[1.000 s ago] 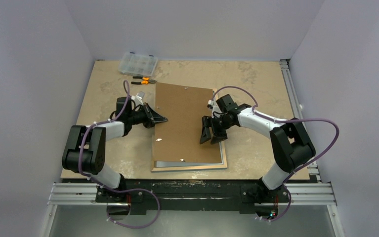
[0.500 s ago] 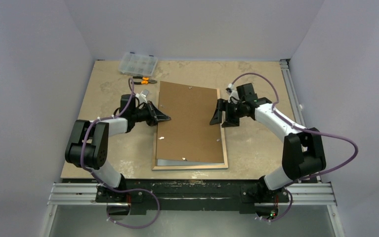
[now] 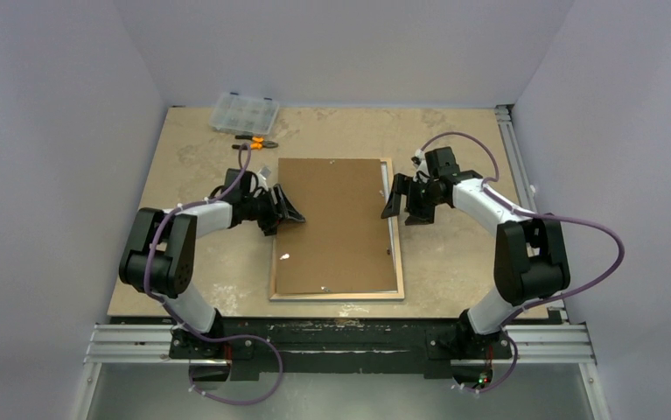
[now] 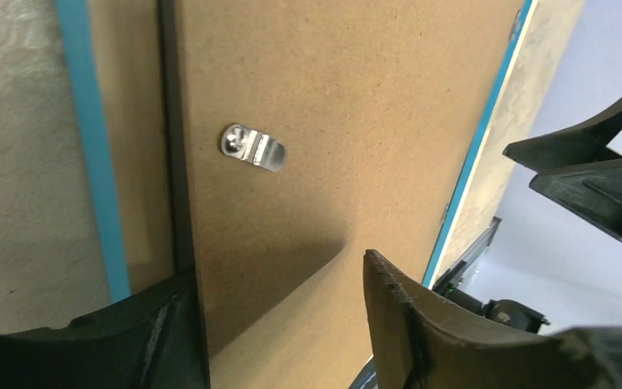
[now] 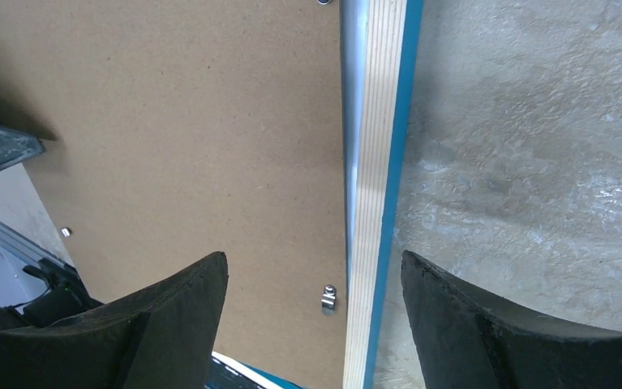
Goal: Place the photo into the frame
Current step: Place the photo frame item in the photo frame.
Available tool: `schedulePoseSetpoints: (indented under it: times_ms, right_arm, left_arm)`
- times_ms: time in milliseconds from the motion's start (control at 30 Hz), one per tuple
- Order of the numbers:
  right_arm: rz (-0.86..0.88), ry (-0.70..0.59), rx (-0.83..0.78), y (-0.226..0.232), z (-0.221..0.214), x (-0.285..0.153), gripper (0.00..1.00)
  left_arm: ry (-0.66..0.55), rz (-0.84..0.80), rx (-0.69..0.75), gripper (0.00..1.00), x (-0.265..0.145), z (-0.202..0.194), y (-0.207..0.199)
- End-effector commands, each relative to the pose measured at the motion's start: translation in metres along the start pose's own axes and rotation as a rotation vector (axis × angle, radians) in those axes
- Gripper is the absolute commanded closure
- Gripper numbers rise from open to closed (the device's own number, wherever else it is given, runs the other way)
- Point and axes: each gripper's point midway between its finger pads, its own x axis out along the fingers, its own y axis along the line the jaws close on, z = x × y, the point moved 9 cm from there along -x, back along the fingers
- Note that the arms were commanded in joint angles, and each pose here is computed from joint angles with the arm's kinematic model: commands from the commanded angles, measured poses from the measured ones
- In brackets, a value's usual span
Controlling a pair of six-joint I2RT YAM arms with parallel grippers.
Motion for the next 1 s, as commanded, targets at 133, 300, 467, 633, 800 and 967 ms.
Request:
schedulePoseSetpoints:
  times_ms: [133,300,467,633,800,967]
  right_arm:
    - [-0.014,-0.052,-0.034,0.002,0.01,-0.001,0.22]
    - [-0.035,-0.055,-0.036,-0.001,0.01,0.001,0.2]
    - [-0.043,-0.047,-0.024,-0.005,0.012,0.009,0.2]
    - [-0.052,-0.06,0.013,-0.014,0.017,0.017,0.22]
    - [0.006,-0.057,0.06,-0.018,0.023,0.021,0.25]
    - [0.007,-0.059,0.065,-0.021,0.024,0.019,0.26]
  left_arm:
    - [-0.036,0.164,0.135,0.29,-0.011,0.005,-0.021]
    - [-0.001,0.221,0.196,0.29,0.0,0.006,-0.035]
    - [0.045,0.281,0.251,0.31,0.012,0.004,-0.045]
    - [0.077,0.283,0.277,0.39,0.016,0.001,-0.05]
    - [0.096,0.206,0.263,0.72,0.016,-0.002,-0.057]
    - [0.115,0.147,0.238,0.96,0.015,-0.002,-0.065]
